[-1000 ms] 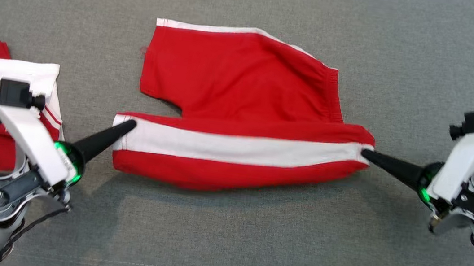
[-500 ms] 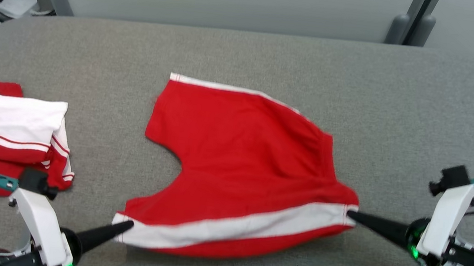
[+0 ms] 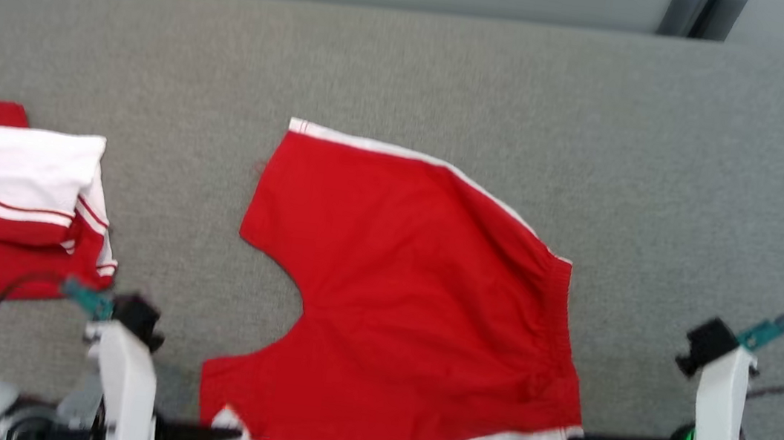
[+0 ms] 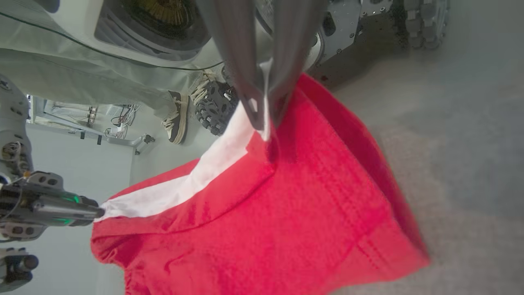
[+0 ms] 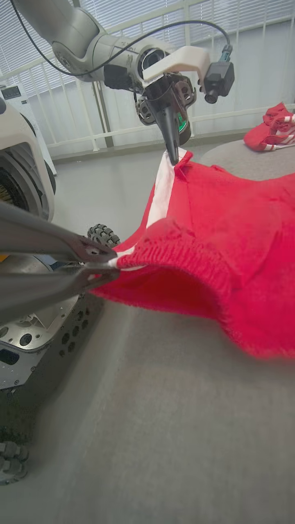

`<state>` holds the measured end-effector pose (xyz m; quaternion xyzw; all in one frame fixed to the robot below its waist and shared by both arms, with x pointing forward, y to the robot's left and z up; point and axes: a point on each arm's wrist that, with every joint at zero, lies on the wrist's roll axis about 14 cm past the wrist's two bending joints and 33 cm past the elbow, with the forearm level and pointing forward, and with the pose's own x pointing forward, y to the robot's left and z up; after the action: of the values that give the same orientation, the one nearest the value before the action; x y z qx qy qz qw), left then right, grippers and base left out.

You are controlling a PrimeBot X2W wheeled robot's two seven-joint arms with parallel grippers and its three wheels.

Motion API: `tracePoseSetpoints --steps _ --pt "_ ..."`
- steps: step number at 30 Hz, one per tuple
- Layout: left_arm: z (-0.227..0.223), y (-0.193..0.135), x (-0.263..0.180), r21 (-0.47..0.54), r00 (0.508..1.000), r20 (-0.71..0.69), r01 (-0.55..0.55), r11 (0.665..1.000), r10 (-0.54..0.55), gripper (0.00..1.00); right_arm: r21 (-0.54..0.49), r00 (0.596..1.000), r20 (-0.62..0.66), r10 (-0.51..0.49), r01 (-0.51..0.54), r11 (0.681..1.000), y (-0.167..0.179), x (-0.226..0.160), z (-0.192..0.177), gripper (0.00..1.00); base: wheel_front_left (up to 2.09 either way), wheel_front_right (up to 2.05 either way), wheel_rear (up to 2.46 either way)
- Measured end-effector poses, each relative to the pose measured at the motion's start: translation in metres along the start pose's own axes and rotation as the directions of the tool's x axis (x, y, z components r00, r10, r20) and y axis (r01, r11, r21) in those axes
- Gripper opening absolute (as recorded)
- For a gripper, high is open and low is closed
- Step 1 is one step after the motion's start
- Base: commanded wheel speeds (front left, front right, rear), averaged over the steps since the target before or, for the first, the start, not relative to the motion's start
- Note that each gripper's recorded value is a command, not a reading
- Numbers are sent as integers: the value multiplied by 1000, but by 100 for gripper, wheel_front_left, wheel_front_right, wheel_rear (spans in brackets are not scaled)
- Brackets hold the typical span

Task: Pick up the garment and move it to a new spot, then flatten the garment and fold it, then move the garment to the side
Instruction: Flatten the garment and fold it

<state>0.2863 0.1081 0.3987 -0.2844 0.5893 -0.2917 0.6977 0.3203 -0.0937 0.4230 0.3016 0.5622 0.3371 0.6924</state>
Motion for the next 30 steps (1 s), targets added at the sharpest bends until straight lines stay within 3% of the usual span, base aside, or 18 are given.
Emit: tracePoseSetpoints --steps 2,4,5,7,9,12,13,14,16,20,24,30 --pt "30 -2 6 2 1000 -4 -4 1000 4 0 -14 1000 9 -13 13 1000 -4 6 29 0 0 0 0" --pt "84 -15 11 14 995 89 36 999 -37 0 -50 990 143 -6 13 999 2 7 93 0 0 0 0" --pt "84 -15 11 14 995 89 36 999 -37 0 -50 990 143 -6 13 999 2 7 93 0 0 0 0" --pt "169 -42 2 79 939 321 104 991 -124 0 -110 922 384 54 -12 994 27 -3 185 0 0 0 0" --pt "264 -76 -35 220 781 585 106 970 -218 0 -205 796 591 130 -7 979 63 -27 270 0 0 0 0" --pt "361 -122 -110 393 458 821 -23 919 -340 0 -306 630 746 213 41 951 102 -60 350 0 0 0 0" --pt "374 -133 -121 431 391 840 -61 900 -376 0 -318 586 779 223 63 946 106 -67 366 0 0 0 0" --pt "380 -139 -119 458 373 837 -73 886 -401 0 -317 565 794 226 66 946 105 -69 377 0 0 0 0" --pt "381 -137 -98 478 388 822 -71 875 -417 0 -286 550 807 214 46 957 94 -62 388 0 0 0 0" --pt "374 -113 -56 448 471 792 -14 894 -390 0 -201 639 758 135 31 979 56 -31 380 0 0 0 0" --pt "362 -77 -18 386 536 776 17 923 -334 0 -104 697 716 47 40 994 7 -13 366 0 0 0 0" --pt "305 -32 49 297 676 688 67 952 -263 0 114 829 552 -88 29 993 -79 26 296 0 0 0 0"
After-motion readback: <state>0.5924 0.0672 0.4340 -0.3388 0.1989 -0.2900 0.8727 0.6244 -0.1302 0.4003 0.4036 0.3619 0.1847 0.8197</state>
